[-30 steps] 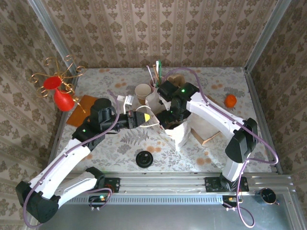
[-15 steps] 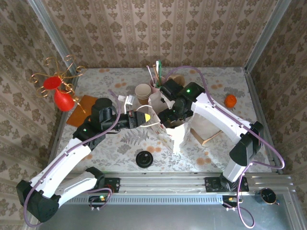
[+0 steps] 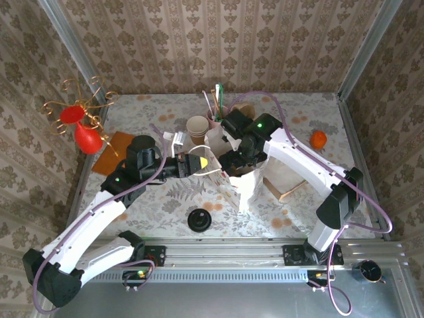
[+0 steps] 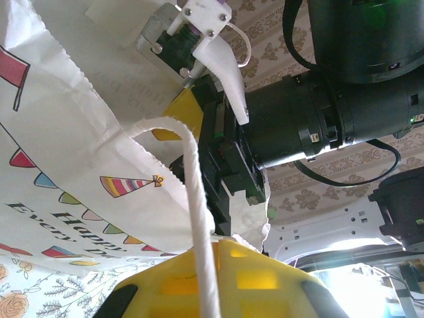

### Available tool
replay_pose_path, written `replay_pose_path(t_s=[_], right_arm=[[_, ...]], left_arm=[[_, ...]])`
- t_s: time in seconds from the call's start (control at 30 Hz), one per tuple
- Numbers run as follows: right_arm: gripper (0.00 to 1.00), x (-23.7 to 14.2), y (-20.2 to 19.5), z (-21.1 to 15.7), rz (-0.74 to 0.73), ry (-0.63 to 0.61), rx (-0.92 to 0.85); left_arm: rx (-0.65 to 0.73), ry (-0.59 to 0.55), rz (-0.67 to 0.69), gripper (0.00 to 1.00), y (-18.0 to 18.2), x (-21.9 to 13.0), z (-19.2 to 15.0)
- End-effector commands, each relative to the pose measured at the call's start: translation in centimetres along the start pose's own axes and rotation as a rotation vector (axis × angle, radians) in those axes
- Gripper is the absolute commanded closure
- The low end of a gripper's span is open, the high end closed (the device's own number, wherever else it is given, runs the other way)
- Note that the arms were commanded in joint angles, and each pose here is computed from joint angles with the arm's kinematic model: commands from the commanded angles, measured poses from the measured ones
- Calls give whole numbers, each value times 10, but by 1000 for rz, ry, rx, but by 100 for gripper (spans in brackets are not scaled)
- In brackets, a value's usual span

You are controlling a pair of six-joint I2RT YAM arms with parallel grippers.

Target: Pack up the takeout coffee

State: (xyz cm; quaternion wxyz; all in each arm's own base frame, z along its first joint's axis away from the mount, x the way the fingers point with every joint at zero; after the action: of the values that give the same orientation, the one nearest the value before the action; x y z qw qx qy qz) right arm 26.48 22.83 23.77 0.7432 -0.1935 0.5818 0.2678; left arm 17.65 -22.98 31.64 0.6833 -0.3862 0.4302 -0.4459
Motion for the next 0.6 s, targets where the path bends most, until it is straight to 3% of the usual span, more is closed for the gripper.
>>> replay_pose_path(t_s=[0.0,0.57], right_arm=[[0,-4,-3,-5,-11,25,-1],[0,-26,-6,-2,-30,-73,-2]], left_arm=[[34,-9,-29,100,-12,-4,4],[19,-11,-10,100,-4,-5,5]])
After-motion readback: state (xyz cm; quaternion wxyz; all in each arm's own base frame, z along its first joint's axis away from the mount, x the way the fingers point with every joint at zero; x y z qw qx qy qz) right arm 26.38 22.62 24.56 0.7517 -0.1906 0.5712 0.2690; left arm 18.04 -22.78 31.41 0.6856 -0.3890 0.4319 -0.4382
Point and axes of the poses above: each hand's point on the last joint's axis, 136 mm out from that joint toward the fingers, its own x axis out along the fingers, its own y axis along the line the jaws close on, z = x × y, the point moved 4 cm from there along -x, back along the fingers, and after that the axes turned 13 degrees about -x, right-handed, at the moved point
